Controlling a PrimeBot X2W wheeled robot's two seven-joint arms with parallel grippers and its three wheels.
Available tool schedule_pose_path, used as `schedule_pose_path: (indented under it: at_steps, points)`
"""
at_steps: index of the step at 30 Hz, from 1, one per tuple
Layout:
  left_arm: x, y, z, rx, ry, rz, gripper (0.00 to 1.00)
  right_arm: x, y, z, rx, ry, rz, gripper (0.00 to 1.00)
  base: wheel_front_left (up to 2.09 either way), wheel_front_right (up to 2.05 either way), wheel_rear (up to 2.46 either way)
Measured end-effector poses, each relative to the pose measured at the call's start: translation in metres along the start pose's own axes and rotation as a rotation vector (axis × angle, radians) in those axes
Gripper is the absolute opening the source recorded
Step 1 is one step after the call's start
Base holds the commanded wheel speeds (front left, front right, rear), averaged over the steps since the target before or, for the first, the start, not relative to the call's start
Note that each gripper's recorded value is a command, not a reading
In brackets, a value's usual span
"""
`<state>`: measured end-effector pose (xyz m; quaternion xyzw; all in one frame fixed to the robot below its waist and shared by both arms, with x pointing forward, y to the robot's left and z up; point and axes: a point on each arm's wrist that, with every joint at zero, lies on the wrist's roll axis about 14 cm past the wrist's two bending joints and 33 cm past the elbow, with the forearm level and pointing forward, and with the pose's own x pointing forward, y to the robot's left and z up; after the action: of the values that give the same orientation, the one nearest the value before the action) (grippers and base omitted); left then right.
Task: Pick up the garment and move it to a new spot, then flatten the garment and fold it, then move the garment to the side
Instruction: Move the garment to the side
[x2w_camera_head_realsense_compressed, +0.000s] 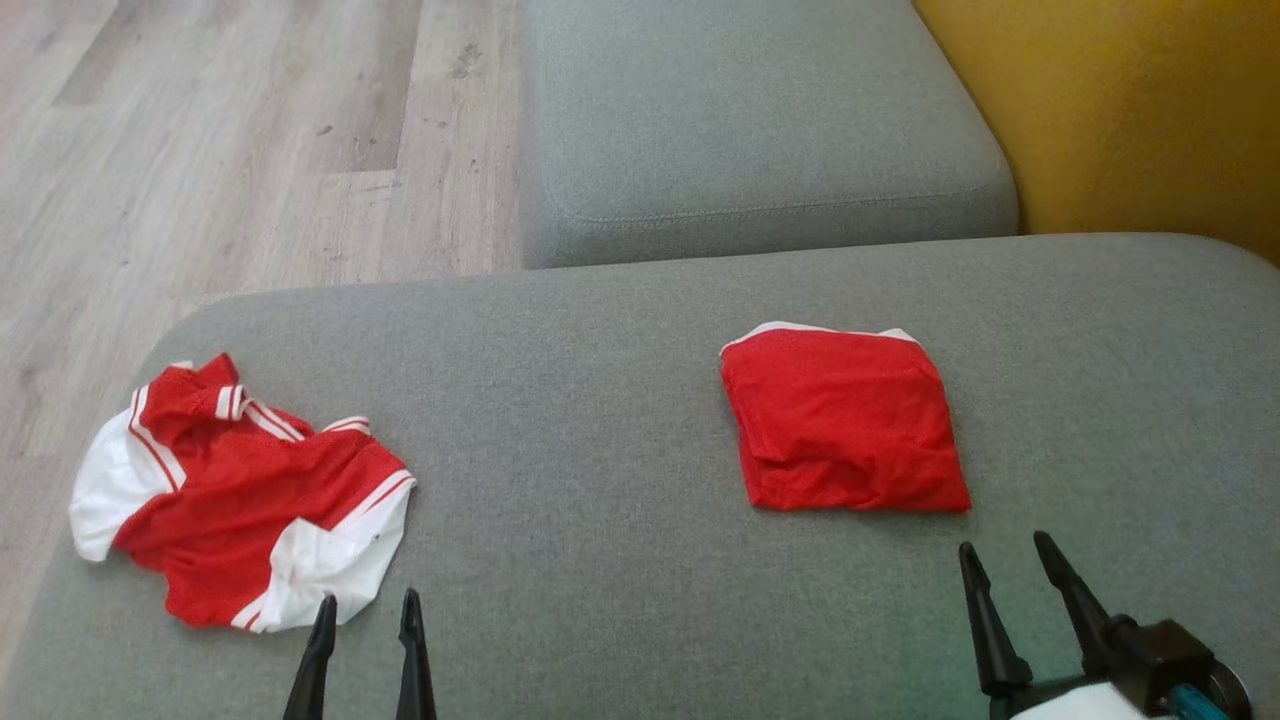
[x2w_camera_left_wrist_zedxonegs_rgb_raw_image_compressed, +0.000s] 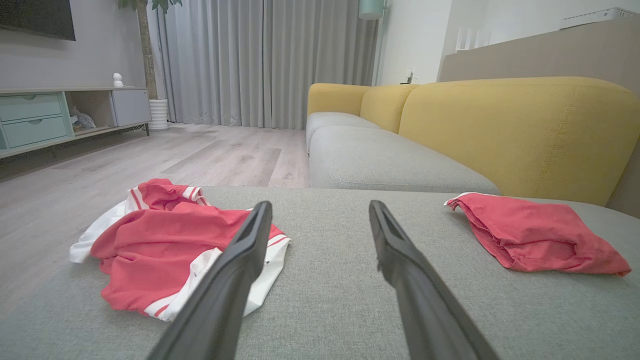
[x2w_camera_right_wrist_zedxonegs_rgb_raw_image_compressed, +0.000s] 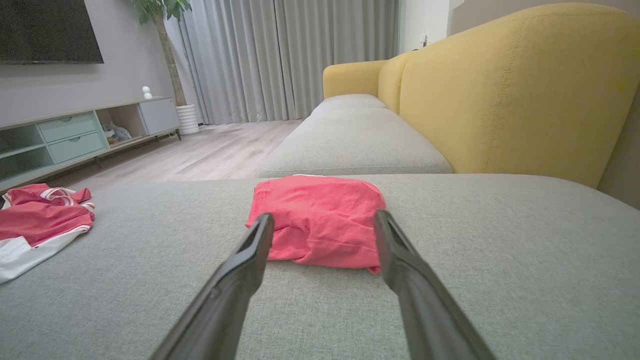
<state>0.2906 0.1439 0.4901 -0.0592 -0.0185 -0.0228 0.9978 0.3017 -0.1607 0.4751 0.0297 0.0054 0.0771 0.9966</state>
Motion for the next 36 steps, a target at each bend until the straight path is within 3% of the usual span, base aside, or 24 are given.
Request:
schedule_pose_path:
  at_steps: [18, 23, 30, 36]
  points:
    - [-0.005, 0.007, -0.01, -0.004, 0.037, 0.026, 1.0, 0.0, 0.008, -0.025, 0.011, 0.084, 0.023, 1.0, 0.0, 0.0, 0.0]
    - [-0.003, 0.009, -0.02, -0.002, 0.074, 0.03, 1.0, 0.004, 0.003, -0.046, 0.072, 0.158, -0.003, 1.0, 0.0, 0.0, 0.0]
    - [0.017, 0.004, -0.027, -0.011, 0.107, 0.01, 1.0, 0.076, -0.026, -0.047, 0.167, 0.239, -0.037, 1.0, 0.0, 0.0, 0.0]
    - [0.043, 0.001, -0.028, -0.016, 0.105, -0.014, 1.0, 0.127, -0.065, -0.046, 0.15, 0.343, -0.071, 1.0, 0.0, 0.0, 0.0]
